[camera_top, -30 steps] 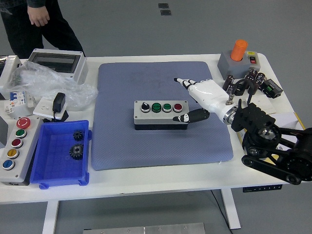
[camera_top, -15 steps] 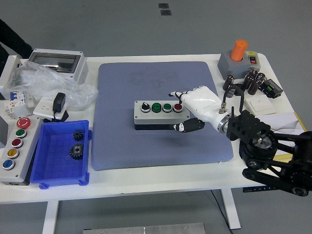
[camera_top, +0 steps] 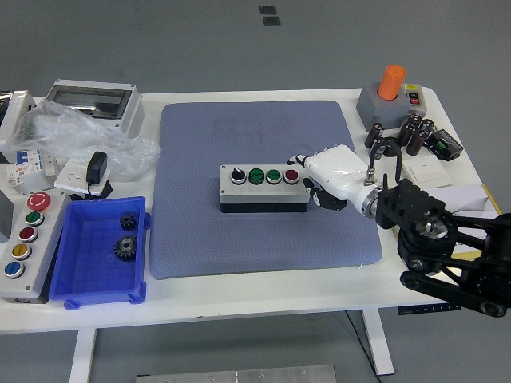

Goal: Pick up the button,place it on the desk,press the button,press the button

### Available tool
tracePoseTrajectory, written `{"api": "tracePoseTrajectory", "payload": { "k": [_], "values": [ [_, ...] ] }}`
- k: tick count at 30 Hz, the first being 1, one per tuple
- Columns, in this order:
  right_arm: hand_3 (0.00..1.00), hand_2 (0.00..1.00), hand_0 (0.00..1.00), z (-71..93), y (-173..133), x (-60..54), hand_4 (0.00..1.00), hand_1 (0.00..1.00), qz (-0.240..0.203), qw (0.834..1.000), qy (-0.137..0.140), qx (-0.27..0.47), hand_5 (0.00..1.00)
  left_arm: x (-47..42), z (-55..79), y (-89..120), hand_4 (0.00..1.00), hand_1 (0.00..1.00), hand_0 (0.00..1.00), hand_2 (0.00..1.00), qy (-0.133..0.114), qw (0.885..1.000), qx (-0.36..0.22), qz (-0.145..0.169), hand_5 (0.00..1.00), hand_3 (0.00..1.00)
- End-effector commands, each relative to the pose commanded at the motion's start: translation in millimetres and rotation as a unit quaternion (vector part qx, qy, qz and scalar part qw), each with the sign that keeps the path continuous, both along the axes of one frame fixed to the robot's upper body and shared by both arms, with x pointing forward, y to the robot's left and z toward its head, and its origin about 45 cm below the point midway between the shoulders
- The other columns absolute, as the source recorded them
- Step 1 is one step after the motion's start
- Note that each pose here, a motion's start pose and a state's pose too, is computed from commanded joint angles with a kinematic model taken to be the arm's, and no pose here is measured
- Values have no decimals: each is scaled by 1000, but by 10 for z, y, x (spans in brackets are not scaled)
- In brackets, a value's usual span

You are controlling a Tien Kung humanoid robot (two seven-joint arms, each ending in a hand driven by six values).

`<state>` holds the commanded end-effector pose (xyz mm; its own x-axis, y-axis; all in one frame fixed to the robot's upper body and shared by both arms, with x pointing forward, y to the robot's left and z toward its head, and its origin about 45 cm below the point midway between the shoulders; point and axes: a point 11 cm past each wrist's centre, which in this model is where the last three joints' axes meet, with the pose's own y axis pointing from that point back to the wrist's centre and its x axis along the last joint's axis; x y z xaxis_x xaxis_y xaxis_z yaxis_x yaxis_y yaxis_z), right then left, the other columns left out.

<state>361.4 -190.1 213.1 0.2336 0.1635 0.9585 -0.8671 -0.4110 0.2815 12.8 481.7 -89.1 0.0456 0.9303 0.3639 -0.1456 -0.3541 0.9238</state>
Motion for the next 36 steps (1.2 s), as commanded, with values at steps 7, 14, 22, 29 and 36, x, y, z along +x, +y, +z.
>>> {"api": "tracePoseTrajectory", "payload": {
  "k": [7, 14, 22, 29, 36],
  "values": [
    [817, 189, 101, -90, -11, -20, 241, 223, 0, 1000, 12, -10, 2, 14, 3, 4, 541, 629, 572, 591, -2, 1000, 0, 0, 253, 608],
    [813, 188, 100, -224, -39, -51, 240, 221, -2, 999, 36, -23, 2, 18, 10, 18, 542, 630, 571, 591, -4, 1000, 2, 1, 255, 608],
    [800, 187, 99, -242, -55, -55, 239, 219, -6, 999, 50, -16, 2, 33, 11, 16, 542, 631, 571, 592, -7, 1000, 1, 1, 257, 608],
    [793, 186, 99, 220, -43, 132, 243, 219, -7, 996, -26, 91, 2, 21, 8, 13, 543, 631, 572, 592, -5, 1000, 1, 2, 260, 608],
    [720, 250, 85, 479, -248, 328, 423, 236, -48, 968, -72, 234, 238, 6, 6, 12, 544, 631, 572, 592, -3, 1000, 1, 3, 262, 607]
  ]
}}
